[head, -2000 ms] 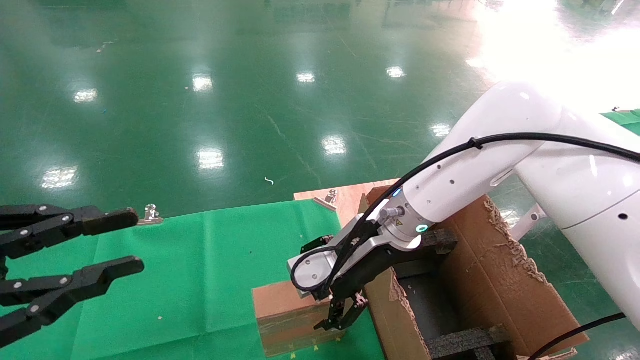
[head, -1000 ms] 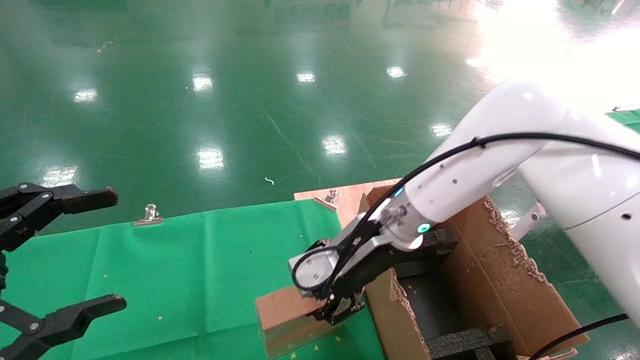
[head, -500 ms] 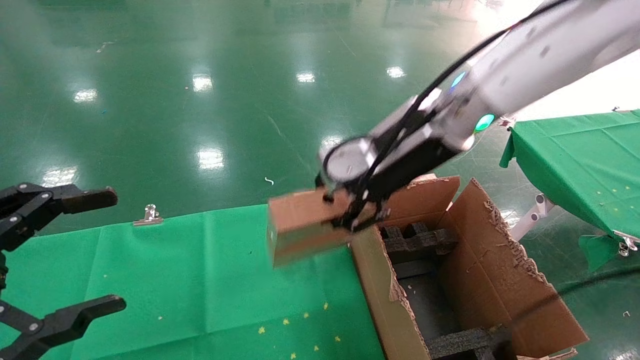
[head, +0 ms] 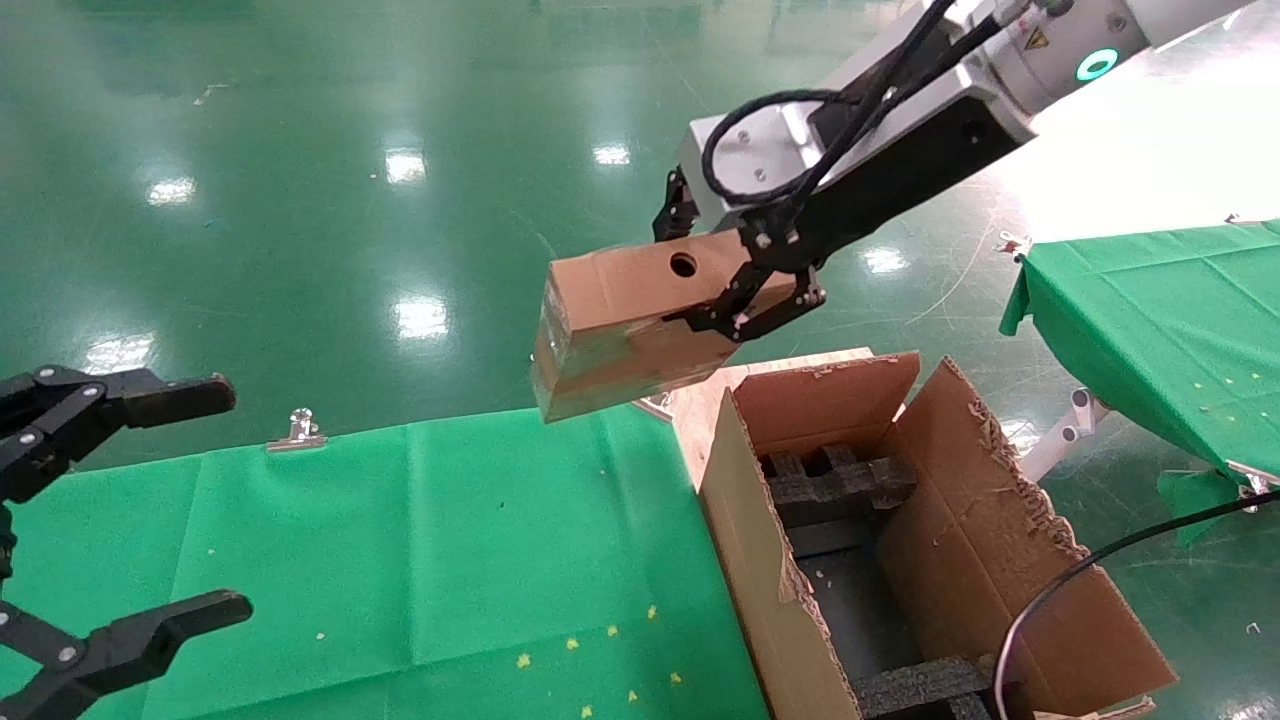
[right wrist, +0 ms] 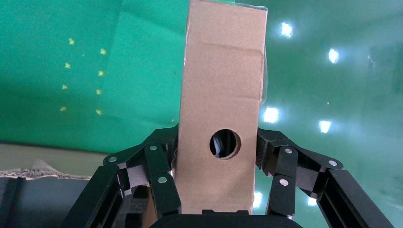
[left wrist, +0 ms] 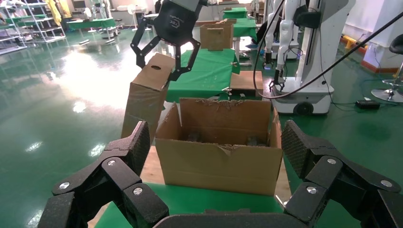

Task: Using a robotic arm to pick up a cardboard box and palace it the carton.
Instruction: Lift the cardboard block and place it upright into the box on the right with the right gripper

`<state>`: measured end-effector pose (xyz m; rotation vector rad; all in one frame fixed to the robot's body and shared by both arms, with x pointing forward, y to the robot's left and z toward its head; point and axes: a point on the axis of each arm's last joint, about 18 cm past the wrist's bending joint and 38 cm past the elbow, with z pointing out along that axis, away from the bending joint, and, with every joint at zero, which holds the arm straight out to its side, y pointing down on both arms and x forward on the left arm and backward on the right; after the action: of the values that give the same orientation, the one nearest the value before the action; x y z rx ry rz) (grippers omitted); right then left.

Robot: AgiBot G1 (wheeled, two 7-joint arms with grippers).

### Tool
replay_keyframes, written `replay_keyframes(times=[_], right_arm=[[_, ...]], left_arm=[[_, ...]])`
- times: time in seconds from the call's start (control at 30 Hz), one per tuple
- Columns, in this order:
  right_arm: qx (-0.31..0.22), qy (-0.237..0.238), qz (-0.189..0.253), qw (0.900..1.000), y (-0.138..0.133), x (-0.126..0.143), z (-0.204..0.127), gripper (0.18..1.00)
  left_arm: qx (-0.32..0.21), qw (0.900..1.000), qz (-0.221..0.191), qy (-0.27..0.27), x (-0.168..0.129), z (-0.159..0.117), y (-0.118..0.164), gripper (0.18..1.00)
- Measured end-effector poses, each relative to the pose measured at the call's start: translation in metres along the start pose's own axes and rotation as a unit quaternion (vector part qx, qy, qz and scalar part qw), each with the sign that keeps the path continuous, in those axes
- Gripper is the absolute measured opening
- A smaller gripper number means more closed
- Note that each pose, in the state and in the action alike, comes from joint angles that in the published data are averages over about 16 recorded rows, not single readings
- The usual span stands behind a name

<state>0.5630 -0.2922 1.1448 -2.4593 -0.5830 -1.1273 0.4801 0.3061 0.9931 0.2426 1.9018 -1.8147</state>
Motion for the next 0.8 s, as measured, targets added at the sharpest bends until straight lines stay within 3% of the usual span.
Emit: replay_keyframes(times=[0.4, 0.8], right_arm=[[-0.025, 0.019, 0.023, 0.999, 0.03, -0.008, -0.039, 0.4], [-0.096, 0.03, 0.084, 0.991, 0.092, -0.05, -0.093, 0.397]], left_arm=[[0.0, 1.0, 0.0, 0.0, 0.0, 0.0, 0.0, 1.001], [0.0, 1.0, 0.0, 0.0, 0.0, 0.0, 0.0, 1.001]])
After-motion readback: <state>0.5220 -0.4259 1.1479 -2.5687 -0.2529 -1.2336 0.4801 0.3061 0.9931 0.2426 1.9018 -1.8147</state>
